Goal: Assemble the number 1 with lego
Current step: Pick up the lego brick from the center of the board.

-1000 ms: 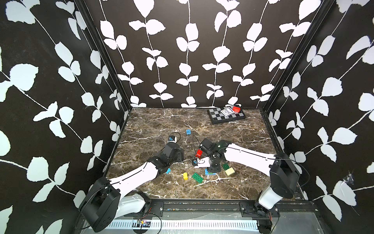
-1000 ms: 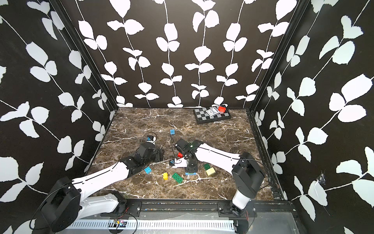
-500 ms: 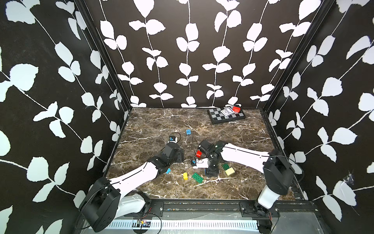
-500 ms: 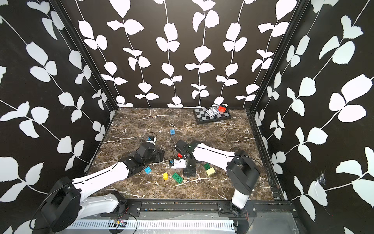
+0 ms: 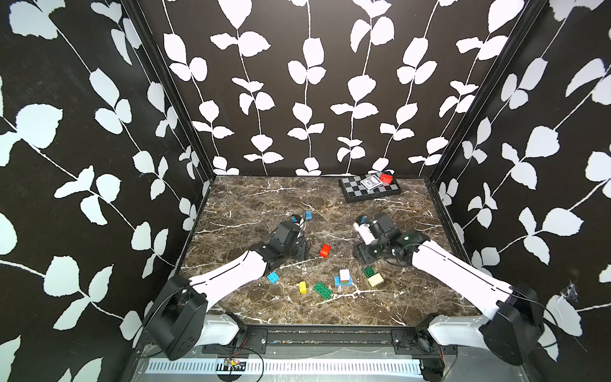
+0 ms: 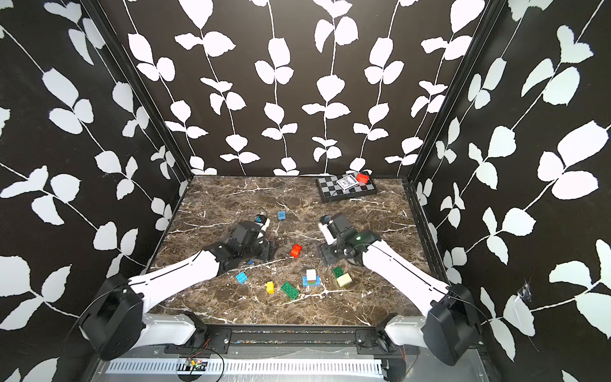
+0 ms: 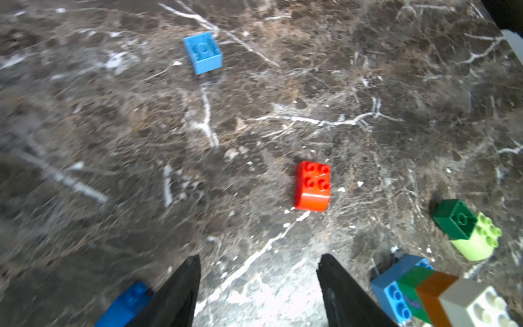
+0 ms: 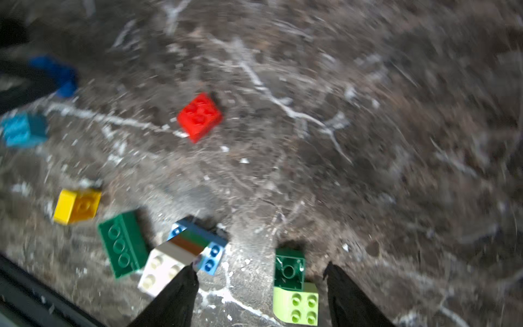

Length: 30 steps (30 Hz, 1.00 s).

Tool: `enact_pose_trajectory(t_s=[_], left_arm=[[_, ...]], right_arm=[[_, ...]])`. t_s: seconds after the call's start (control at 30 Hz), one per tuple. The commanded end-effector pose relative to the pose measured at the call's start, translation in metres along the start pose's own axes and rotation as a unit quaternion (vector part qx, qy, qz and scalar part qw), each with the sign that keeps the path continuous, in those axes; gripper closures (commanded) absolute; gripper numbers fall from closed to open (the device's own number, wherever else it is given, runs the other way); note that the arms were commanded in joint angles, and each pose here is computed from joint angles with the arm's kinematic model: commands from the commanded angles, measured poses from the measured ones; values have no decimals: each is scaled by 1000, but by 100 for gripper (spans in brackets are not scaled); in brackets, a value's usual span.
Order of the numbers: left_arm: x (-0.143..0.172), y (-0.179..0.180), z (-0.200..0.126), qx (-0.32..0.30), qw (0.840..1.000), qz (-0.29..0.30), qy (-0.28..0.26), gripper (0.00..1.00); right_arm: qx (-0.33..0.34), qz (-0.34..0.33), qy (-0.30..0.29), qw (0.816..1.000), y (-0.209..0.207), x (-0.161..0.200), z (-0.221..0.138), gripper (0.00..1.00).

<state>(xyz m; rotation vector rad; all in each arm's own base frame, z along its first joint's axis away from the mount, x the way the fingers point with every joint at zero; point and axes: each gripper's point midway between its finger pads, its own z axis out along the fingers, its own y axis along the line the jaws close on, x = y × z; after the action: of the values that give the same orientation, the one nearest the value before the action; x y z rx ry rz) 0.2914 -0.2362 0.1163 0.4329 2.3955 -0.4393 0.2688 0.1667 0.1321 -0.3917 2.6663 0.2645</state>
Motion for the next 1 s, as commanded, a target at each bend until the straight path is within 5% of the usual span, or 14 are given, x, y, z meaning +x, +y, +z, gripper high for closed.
enact_pose_trajectory(t_s=[0.0,0.2,0.4,0.67,0.97], left_arm=[[4,-24,5,25,997,51,48,32],[5,-48,27,9,985,109,134,32],[-11,-25,21,-77,984,92,128,32],[25,43,-32,-204,966,-68,141,30],[52,73,-31,-228,940,-180,176,28]], right_arm=[[34,166,73,983,-33,34,11,31],[54,188,59,979,-58,33,2,30],[63,180,37,981,-72,27,-6,29],[56,165,31,984,-73,14,-1,29],[32,149,44,987,-66,5,11,29]])
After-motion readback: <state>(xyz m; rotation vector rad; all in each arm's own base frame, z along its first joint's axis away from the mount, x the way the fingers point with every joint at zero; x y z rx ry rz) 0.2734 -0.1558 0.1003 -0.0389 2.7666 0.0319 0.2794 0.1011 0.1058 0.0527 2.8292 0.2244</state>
